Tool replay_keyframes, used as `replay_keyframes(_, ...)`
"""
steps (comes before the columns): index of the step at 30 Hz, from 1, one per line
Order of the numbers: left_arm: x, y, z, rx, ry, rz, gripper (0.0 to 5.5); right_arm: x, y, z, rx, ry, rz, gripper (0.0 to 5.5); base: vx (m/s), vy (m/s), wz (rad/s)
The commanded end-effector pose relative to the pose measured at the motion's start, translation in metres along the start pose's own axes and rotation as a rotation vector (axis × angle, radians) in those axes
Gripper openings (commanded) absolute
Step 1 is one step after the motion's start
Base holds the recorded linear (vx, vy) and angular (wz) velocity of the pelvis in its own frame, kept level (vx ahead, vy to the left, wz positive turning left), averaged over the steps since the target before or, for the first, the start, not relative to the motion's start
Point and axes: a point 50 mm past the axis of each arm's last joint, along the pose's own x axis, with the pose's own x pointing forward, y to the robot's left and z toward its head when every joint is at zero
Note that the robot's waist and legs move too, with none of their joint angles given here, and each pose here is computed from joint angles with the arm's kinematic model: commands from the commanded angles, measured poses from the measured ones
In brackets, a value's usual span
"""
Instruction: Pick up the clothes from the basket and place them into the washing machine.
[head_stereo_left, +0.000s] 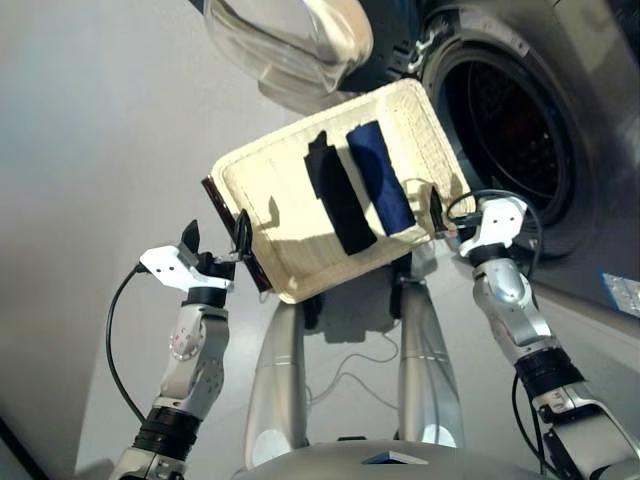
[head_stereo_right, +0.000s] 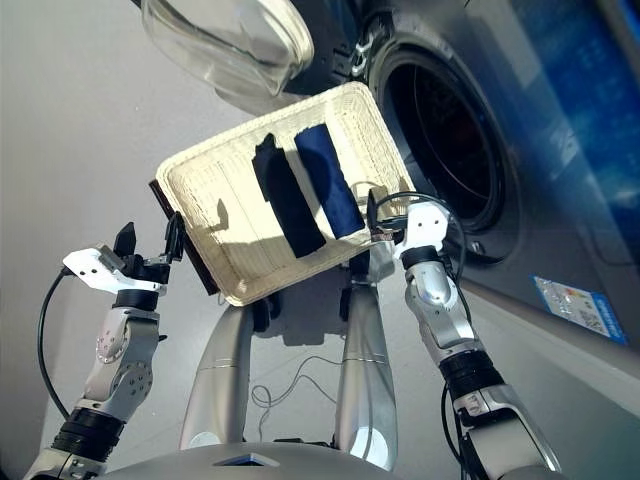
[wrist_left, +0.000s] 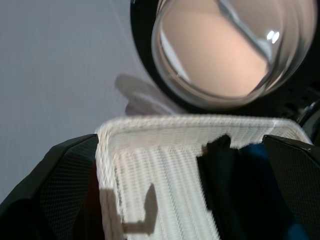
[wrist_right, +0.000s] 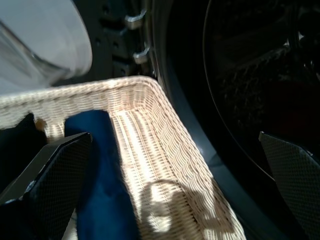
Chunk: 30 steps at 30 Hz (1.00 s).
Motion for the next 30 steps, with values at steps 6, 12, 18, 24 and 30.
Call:
replay_keyframes(6, 0.001, 0.004, 0.009, 0.300, -0.047, -0.069, 5.50, -0.017, -0.002, -0.004, 0.026, -0.008, -0.005, 5.50, 0.136, -0.033, -0.037)
replay_keyframes(12, 0.004, -0.001, 0.001, 0.628, -0.024, -0.172, 5.50, -0.028, -0.001, -0.015, 0.029, 0.047, -0.005, 5.50, 0.092, -0.009, -0.020)
replay_keyframes(18, 0.013, -0.007, 0.001, 1.183, -0.133, -0.413, 5.50, -0.035, -0.005, -0.014, -0.020, 0.050, 0.026, 5.50, 0.044, 0.005, -0.003)
replay_keyframes(24, 0.029, 0.021, 0.013, 1.610, -0.181, -0.584, 5.50, -0.038, -0.008, -0.011, -0.058, 0.058, 0.113, 5.50, 0.000, 0.000, 0.000)
replay_keyframes(30, 0.048, 0.027, 0.020, 1.873, -0.203, -0.830, 5.50, -0.040, -0.001, -0.009, -0.079, 0.067, 0.227, 5.50, -0.018, 0.012, -0.013)
